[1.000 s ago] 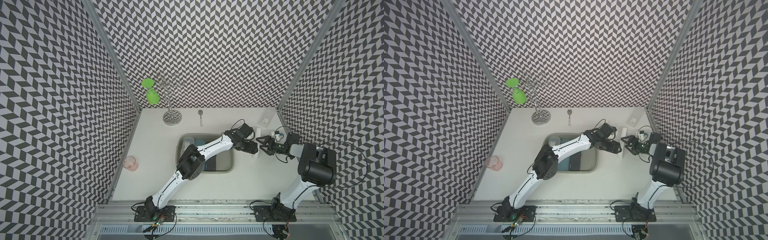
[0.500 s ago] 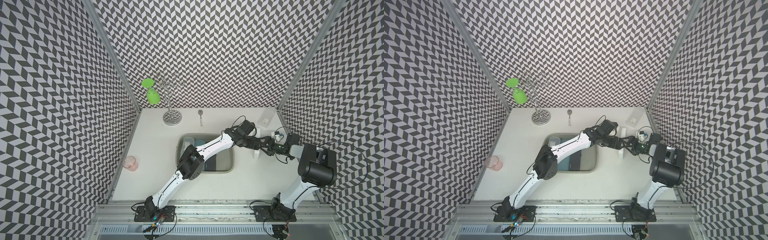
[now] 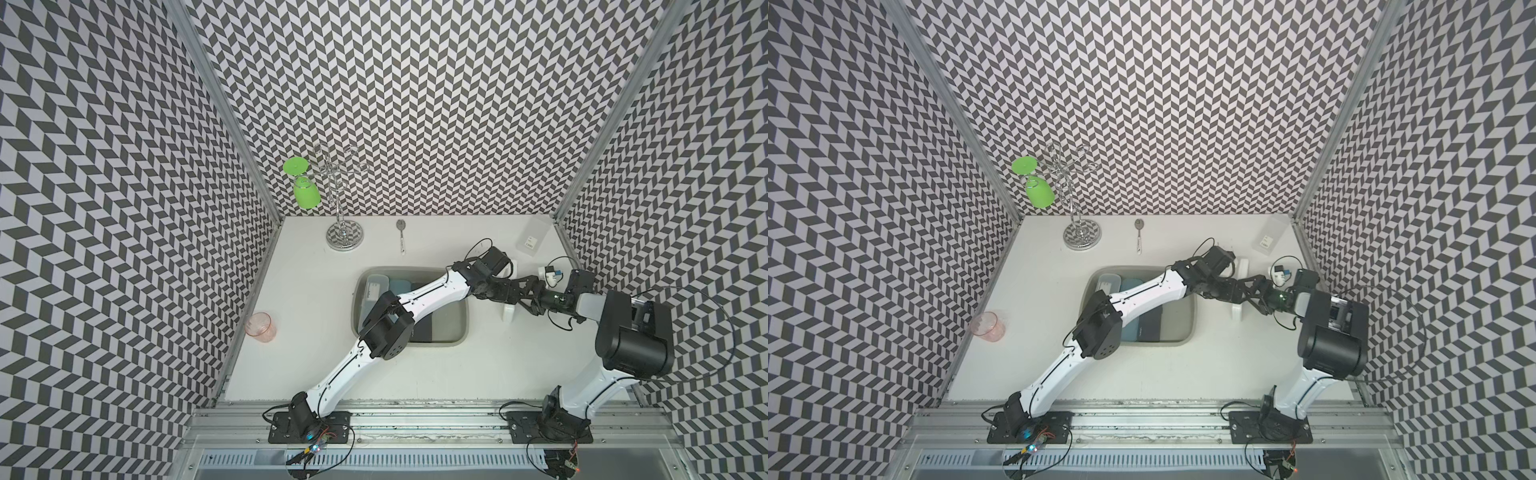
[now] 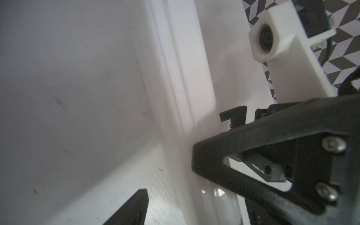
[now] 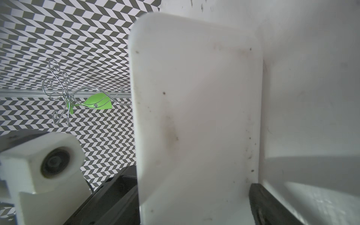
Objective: Put the pencil case into the storage box
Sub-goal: Place the pencil case at the storage box.
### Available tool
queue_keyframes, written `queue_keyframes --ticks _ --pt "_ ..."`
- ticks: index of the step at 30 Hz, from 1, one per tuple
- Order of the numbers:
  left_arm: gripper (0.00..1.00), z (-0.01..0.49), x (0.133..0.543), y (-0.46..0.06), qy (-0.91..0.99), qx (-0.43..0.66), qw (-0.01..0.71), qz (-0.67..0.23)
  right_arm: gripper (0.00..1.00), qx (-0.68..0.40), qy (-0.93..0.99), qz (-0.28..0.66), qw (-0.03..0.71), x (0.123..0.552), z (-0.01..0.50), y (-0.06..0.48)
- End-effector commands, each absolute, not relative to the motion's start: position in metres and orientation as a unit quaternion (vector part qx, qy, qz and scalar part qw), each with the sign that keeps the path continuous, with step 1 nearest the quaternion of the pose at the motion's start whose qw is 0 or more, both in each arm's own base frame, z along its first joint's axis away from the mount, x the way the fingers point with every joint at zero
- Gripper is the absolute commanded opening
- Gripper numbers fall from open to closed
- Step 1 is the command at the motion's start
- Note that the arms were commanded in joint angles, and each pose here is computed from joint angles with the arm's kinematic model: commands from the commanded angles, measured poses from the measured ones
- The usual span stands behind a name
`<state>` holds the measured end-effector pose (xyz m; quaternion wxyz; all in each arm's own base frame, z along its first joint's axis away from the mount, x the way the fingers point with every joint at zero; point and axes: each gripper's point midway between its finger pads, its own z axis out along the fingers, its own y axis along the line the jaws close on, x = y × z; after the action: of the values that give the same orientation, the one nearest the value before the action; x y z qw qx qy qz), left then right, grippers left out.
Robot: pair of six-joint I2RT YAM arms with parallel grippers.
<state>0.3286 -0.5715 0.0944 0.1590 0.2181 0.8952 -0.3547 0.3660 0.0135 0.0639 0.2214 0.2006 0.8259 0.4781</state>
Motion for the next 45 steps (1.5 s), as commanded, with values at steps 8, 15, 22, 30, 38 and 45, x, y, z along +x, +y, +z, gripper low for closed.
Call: queue_keyframes --ticks 8,15,22,30,38,45 --pt "0.72 0.089 0.321 -0.577 0.895 0.233 0.157 -0.347 0.87 0.245 0.853 0.433 0.156 0.345 0.032 0.024" --pt "0.6 0.077 0.315 -0.576 0.896 0.242 0.144 -0.344 0.88 0.229 0.854 0.44 0.159 0.357 0.043 0.034" --pt "0.5 0.073 0.318 -0.569 0.899 0.249 0.146 -0.329 0.9 0.22 0.854 0.443 0.163 0.359 0.048 0.038" --pt "0.35 0.061 0.319 -0.554 0.905 0.253 0.135 -0.313 0.94 0.202 0.851 0.449 0.185 0.371 0.071 0.036" --pt "0.14 0.061 0.319 -0.548 0.903 0.261 0.132 -0.315 0.96 0.192 0.839 0.461 0.216 0.385 0.096 0.034" --pt "0.14 0.078 0.32 -0.548 0.895 0.267 0.142 -0.327 1.0 0.172 0.822 0.474 0.265 0.395 0.132 0.034"
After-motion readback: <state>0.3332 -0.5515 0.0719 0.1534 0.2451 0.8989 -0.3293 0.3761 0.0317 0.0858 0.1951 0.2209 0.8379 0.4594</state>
